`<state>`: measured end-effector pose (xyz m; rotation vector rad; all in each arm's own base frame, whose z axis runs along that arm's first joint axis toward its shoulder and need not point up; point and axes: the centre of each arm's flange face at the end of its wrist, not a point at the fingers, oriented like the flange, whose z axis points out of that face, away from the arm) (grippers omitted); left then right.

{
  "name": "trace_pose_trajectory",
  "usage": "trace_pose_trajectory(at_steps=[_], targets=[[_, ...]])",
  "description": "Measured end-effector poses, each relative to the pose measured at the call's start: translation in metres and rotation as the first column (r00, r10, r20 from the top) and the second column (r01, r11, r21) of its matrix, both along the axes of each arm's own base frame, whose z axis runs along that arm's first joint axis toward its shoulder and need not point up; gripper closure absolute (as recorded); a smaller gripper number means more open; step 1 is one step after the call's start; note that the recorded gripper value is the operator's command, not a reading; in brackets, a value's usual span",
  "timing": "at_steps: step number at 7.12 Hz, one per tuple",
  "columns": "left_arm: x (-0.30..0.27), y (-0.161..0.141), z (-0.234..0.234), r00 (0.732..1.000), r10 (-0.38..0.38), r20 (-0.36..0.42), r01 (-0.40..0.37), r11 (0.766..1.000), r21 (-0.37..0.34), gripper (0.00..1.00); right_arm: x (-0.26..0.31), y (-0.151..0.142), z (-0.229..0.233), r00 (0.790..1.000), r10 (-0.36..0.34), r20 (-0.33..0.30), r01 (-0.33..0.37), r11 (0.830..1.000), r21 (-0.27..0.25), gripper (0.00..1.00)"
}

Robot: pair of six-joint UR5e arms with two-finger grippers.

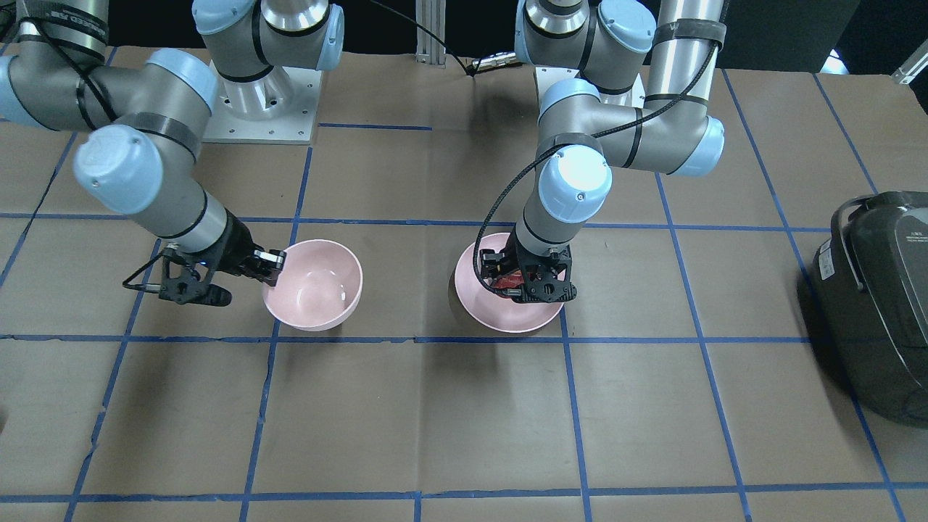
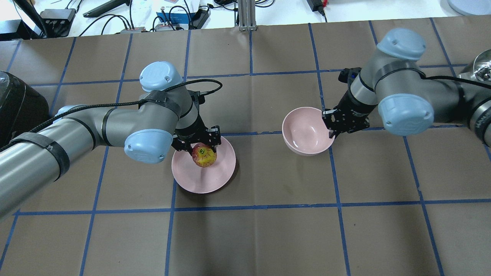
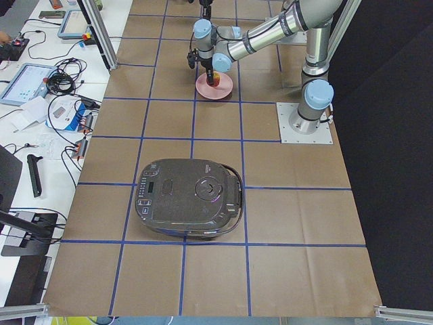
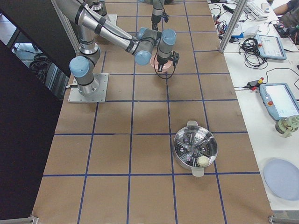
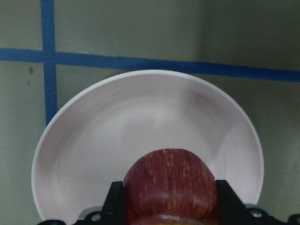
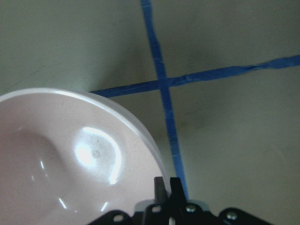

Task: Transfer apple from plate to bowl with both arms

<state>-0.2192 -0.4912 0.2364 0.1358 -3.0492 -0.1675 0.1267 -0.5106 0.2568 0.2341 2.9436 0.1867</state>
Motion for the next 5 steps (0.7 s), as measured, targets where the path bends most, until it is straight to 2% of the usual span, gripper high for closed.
trace_pose_trajectory(at_steps=[1,2,3,5], targets=[[-0.003,0.005,0.03,1.0,-0.004,0.004,0.004,1.0,0.007,0.85,0.019,0.004,-0.008,1.0,-0.003,0.0,0.003,1.0,0.015,0.43],[-0.005,0.018,0.066,1.0,-0.009,0.015,0.009,1.0,0.019,0.85,0.028,0.008,-0.015,1.0,-0.004,-0.005,0.004,0.999,0.032,0.1],[-0.005,0.031,0.095,1.0,0.001,0.029,-0.002,1.0,0.024,0.85,0.03,0.012,-0.021,1.0,-0.001,-0.016,0.002,0.999,0.041,0.0],[-0.024,0.039,0.105,0.995,0.084,0.051,-0.086,0.996,0.037,0.85,0.024,0.008,-0.015,0.998,0.01,-0.065,-0.008,1.0,0.022,0.0]])
